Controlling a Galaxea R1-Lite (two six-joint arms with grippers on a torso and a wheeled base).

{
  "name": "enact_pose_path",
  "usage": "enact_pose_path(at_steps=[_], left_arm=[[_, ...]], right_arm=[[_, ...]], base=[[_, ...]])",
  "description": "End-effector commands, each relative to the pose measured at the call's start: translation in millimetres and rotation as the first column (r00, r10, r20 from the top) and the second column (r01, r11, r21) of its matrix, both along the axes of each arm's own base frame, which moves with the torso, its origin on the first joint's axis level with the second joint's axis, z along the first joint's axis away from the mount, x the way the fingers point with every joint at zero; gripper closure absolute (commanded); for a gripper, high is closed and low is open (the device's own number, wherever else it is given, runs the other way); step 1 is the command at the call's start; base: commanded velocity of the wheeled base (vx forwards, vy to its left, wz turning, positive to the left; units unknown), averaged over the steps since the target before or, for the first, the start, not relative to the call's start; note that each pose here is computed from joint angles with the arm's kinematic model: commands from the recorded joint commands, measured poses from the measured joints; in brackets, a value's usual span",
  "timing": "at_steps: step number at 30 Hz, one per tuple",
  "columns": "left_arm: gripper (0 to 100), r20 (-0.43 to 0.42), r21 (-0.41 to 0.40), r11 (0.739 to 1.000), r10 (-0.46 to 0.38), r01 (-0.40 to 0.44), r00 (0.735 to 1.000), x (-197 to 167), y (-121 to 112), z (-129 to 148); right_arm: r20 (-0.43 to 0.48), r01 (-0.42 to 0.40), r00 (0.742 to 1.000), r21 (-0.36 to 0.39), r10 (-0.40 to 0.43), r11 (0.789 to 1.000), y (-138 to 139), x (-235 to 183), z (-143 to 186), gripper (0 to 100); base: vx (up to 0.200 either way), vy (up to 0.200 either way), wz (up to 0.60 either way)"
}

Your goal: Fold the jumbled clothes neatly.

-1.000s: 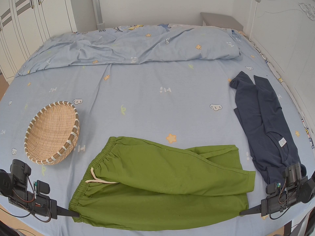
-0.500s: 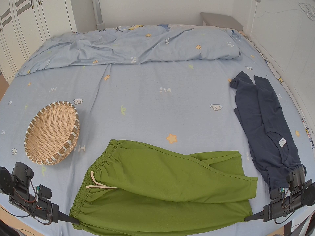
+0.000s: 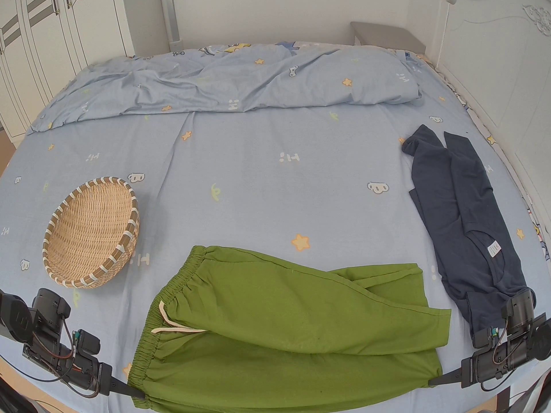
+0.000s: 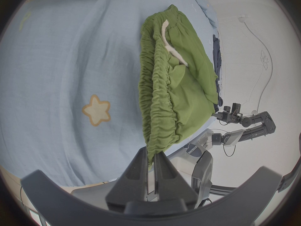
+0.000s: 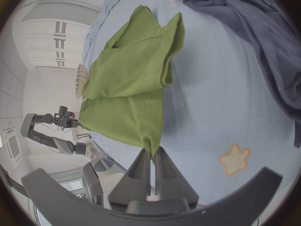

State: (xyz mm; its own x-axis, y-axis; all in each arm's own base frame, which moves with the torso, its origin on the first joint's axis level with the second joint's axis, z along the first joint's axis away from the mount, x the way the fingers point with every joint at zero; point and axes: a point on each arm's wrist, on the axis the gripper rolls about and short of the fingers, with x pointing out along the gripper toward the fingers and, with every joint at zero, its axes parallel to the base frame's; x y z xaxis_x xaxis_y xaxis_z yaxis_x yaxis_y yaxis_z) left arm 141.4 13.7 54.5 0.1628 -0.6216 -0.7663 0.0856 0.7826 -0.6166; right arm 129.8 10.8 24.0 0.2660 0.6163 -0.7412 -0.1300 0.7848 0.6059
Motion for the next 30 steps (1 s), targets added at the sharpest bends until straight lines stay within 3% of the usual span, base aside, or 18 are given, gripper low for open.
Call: enact_pose_path(at_steps=[1,5,6,8,9,17,24,25,30], left_arm=[[100,-0.035,-0.009,1.0,-0.006,0.006,0.999,1.9,-0.8,-5.5],[100,-0.048,-0.01,1.0,-0.006,0.006,0.999,5.2,0.1,-7.9],[0,-0.05,-0.01,1.0,-0.005,0.004,0.999,6.2,0.3,-8.2],[0,-0.05,-0.01,1.0,-0.007,0.006,0.999,6.2,0.1,-8.2],[0,-0.05,-0.01,1.0,-0.007,0.006,0.999,6.2,0.1,-8.2],[0,-0.04,-0.011,1.0,-0.005,0.005,0.999,6.0,0.0,-6.4],[0,0.042,0.002,1.0,0.027,-0.027,0.999,3.0,1.9,10.0],[0,0.112,0.008,0.998,0.059,-0.061,0.992,1.7,1.6,31.2],[0,0.156,-0.009,0.997,0.08,-0.08,0.984,15.7,-5.3,78.2]], right_arm=[[-0.014,-0.004,1.0,0.003,0.005,1.0,0.4,0.4,-2.0,100],[-0.017,-0.01,1.0,0.002,0.01,1.0,0.8,-0.4,-2.5,100],[-0.016,-0.011,1.0,0.002,0.011,1.0,0.8,-0.4,-2.5,100],[-0.019,-0.015,1.0,0.001,0.015,1.0,1.1,-1.0,-2.8,100],[-0.019,-0.015,1.0,0.001,0.015,1.0,1.1,-1.0,-2.8,0],[-0.017,-0.016,1.0,0.002,0.016,1.0,0.9,-0.9,-3.2,0],[0.076,-0.001,0.997,-0.001,0.001,1.0,-0.8,-4.6,8.8,0],[0.189,0.036,0.981,-0.005,-0.035,0.999,-5.0,-7.4,23.7,0],[0.333,0.087,0.94,-0.009,-0.079,0.996,-10.7,-8.6,44.7,0]], base=[[0.0,0.0,0.0],[0.0,0.0,0.0],[0.0,0.0,0.0],[0.0,0.0,0.0],[0.0,0.0,0.0],[0.0,0.0,0.0],[0.0,0.0,0.0],[0.0,0.0,0.0],[0.0,0.0,0.0]])
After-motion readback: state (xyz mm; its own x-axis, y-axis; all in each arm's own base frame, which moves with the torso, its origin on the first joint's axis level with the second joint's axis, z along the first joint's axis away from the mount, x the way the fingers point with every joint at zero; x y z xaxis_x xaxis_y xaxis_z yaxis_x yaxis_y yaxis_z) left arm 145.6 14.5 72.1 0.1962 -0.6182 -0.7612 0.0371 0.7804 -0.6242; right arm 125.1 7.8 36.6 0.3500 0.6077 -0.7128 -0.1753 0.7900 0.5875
